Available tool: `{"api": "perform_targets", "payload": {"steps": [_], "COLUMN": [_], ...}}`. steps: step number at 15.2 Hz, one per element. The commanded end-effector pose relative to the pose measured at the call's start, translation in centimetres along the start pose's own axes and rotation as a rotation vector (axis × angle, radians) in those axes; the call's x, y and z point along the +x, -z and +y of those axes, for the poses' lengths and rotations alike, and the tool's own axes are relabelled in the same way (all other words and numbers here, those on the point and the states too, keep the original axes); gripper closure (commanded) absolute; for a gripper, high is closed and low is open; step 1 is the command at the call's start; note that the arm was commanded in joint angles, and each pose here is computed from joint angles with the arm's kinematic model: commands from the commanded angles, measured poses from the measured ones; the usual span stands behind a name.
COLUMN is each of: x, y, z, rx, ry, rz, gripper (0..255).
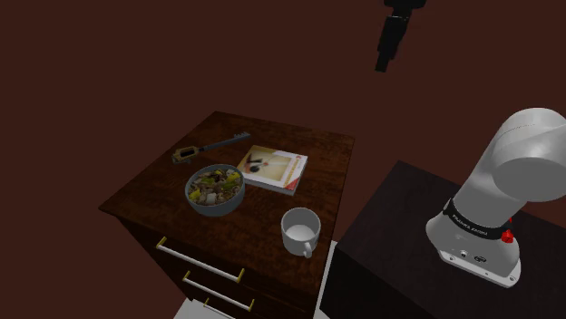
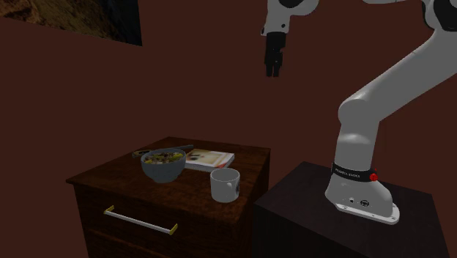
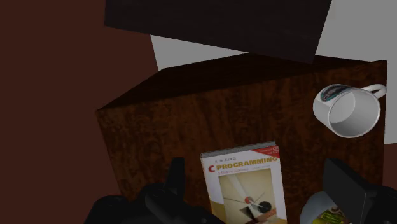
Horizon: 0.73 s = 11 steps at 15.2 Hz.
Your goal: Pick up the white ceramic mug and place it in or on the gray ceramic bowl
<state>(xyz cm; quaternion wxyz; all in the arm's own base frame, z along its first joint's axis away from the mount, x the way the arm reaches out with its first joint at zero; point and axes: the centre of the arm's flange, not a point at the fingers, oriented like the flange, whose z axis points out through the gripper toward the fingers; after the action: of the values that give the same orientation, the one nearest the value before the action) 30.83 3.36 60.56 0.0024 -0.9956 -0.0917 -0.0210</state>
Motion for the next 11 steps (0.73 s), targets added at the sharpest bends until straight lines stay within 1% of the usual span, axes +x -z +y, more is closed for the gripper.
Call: {"api": "perform_targets", "payload": {"steps": [1, 11], "x": [0.0, 1.3], "y": [0.0, -10.8], "z": [0.0, -7.2], "rx": [0.0, 0.014], "ry": [0.0, -0.015], "rz": [0.0, 0.013], "gripper": [0, 0]}}
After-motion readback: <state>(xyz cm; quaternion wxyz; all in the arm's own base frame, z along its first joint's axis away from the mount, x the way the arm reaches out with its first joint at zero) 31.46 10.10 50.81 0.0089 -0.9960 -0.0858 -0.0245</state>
